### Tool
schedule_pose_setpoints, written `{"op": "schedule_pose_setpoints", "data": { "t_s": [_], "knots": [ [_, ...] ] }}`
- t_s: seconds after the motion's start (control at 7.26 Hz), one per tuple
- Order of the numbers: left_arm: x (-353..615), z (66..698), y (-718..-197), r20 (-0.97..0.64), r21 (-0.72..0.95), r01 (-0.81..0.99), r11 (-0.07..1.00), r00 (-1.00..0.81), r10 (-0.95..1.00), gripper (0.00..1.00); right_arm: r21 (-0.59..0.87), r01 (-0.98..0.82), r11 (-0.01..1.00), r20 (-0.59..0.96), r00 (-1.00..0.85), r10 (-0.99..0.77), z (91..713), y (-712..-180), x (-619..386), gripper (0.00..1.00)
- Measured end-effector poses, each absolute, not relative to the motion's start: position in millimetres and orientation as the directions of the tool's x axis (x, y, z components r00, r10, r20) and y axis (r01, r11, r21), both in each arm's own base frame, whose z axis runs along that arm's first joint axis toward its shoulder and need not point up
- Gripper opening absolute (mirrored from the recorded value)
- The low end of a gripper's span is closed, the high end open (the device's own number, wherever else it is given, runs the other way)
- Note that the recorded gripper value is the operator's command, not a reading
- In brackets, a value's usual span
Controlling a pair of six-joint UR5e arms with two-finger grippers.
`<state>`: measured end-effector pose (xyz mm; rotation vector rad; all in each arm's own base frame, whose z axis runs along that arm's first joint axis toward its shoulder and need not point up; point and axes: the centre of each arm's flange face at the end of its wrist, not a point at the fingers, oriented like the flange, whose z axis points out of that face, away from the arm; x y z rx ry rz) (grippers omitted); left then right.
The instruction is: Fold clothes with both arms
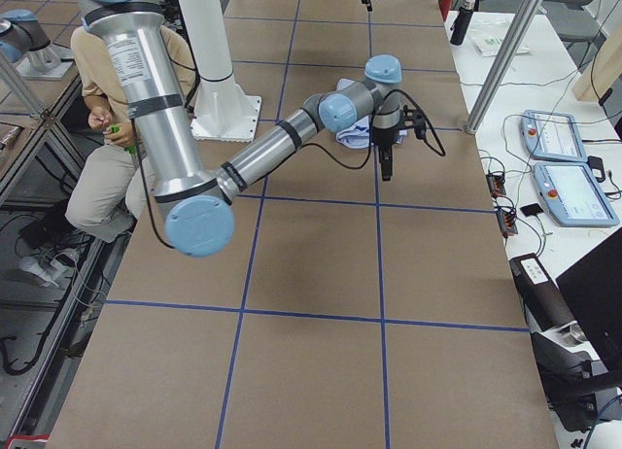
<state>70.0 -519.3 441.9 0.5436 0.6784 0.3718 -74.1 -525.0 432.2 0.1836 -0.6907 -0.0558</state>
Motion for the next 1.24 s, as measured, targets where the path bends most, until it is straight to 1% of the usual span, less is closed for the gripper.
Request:
{"op": "schedule_pose_setpoints", "data": {
  "t_s": [0.14, 0.28, 0.55, 0.69, 0.96, 1.1, 1.24],
  "knots": [
    [16.5, 482.5, -498.5, -0.503, 0.550, -0.138, 0.824, 0.733, 0.458, 1.00, 0.200, 0.047, 0.979, 0.612, 0.774, -0.162, 483.7, -499.0, -13.2, 1.00],
    [-21.3, 523.6, -475.8, -0.562, 0.487, -0.101, 0.868, 0.724, 0.399, 1.00, 0.190, 0.075, 0.979, 0.628, 0.757, -0.180, 529.2, -469.8, 37.3, 1.00],
    [-70.4, 563.3, -449.1, -0.638, 0.391, -0.015, 0.920, 0.716, 0.283, 1.00, 0.141, 0.078, 0.987, 0.670, 0.727, -0.153, 597.3, -416.5, 88.6, 1.00],
    [-79.0, 581.4, -441.5, -0.656, 0.325, -0.015, 0.945, 0.716, 0.237, 1.00, 0.117, 0.072, 0.990, 0.677, 0.724, -0.133, 615.2, -399.9, 97.7, 1.00],
    [-76.7, 616.8, -425.5, -0.687, 0.145, -0.062, 0.987, 0.712, 0.146, 1.00, 0.066, 0.058, 0.996, 0.690, 0.719, -0.088, 637.7, -384.4, 102.6, 1.00],
    [-75.4, 625.1, -418.5, -0.695, 0.090, -0.072, 0.993, 0.710, 0.114, 1.00, 0.038, 0.054, 0.998, 0.694, 0.717, -0.065, 649.1, -380.0, 102.6, 1.00],
    [-74.6, 623.6, -417.7, -0.699, 0.078, -0.074, 0.994, 0.707, 0.107, 1.00, 0.015, 0.048, 0.999, 0.696, 0.716, -0.045, 659.6, -375.4, 103.7, 1.00]
  ]
}}
